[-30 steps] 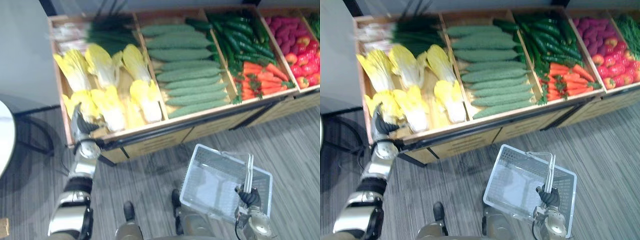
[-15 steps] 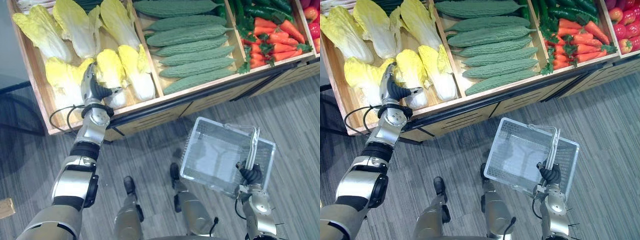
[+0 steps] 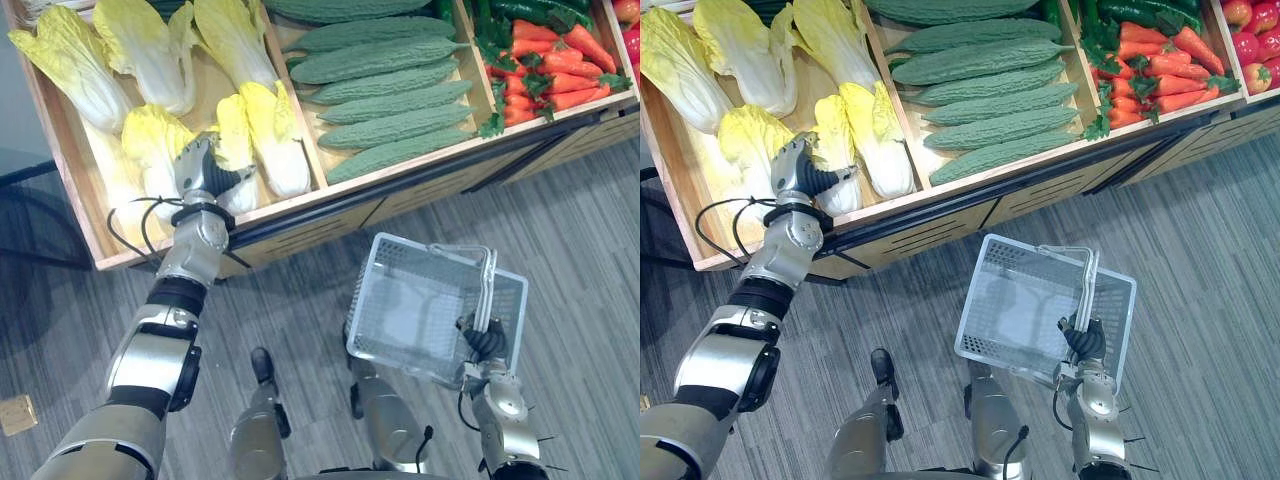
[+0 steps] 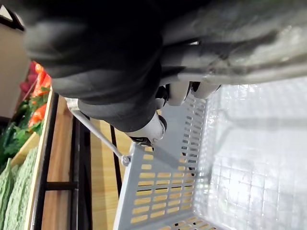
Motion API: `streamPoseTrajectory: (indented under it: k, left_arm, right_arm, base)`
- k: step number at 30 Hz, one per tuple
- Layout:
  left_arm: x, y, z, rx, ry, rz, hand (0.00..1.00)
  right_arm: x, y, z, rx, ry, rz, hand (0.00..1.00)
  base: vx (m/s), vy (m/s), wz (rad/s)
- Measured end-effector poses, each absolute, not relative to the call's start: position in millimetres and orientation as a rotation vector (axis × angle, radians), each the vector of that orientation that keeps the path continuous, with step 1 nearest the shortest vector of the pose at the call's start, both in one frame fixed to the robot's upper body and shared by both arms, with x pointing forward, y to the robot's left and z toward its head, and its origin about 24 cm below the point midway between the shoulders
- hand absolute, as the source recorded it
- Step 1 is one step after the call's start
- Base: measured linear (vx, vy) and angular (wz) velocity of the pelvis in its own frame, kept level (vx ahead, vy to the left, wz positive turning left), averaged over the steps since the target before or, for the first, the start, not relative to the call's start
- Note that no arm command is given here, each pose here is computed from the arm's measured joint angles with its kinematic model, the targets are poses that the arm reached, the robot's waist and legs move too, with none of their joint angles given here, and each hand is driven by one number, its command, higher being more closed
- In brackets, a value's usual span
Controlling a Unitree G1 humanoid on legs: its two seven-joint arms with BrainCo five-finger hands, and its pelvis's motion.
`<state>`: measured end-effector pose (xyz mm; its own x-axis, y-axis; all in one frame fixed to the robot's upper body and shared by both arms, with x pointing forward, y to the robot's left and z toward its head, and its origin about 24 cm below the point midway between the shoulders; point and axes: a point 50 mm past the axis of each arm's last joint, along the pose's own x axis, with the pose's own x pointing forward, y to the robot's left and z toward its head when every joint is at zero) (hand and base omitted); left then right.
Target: Pick vegetable in the basket
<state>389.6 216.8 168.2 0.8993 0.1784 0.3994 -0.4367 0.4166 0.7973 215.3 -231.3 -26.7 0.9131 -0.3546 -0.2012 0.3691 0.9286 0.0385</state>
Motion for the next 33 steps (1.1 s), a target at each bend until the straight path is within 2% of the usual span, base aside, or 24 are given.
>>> streamPoseTrajectory:
  k: [10,16,21,25,33]
  left_arm:
    - [376,212,170,1.044,-0.352,0.391,1.0]
    - [346,208,152,0.942,-0.394,0.398,1.0]
    - [320,214,121,0.853,-0.318,0.418,1.0]
    - [308,198,108,0.763,-0.322,0.378,1.0]
    - [292,194,86,0.725,-0.262,0.364,1.0]
  right_arm:
    - [213,-230,-33,0.08,0.224,-0.378,1.0]
    - [201,-225,-44,0.092,0.267,-0.385,1.0]
    - [190,-226,-51,0.077,0.304,-0.387,1.0]
    - [182,-232,-54,0.072,0.32,-0.403,1.0]
    - [165,-238,-62,0.069,0.376,-0.421,1.0]
  base:
    - [0.05,-0.005,-0.02]
    - [0.05,0.008,-0.05]
    - [0.05,0.012,-0.14]
    - [0.03,0.008,-0.06]
    - [-0.04,-0.023,0.01]
